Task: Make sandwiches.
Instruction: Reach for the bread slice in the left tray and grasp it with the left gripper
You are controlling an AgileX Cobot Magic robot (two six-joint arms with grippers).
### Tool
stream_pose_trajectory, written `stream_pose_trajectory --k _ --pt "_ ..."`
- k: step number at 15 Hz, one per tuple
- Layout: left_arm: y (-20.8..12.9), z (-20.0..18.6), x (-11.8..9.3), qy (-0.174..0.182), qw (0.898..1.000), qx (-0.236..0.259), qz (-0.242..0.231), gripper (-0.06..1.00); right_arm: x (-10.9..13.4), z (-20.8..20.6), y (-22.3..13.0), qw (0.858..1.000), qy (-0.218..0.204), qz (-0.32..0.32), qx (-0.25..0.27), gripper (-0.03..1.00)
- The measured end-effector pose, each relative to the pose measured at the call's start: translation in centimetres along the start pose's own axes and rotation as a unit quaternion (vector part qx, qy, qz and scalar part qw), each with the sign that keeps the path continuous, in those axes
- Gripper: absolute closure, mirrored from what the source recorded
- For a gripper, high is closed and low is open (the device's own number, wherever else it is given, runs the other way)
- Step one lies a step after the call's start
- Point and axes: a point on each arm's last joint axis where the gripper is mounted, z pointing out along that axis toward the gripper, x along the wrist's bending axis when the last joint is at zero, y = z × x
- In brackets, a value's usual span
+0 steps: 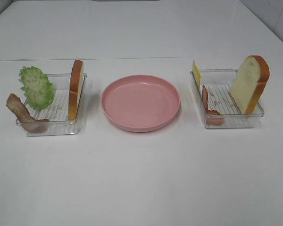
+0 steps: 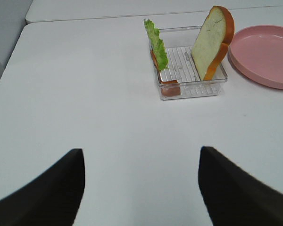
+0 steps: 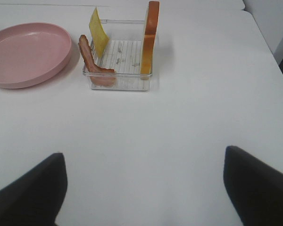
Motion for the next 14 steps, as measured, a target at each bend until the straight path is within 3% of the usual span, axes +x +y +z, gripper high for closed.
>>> stream_pose_trajectory --k 14 --pt "0.00 0.00 0.00 0.000 1.000 0.000 0.000 0.29 0.00 0.00 0.00 1.000 0.000 0.000 0.000 0.12"
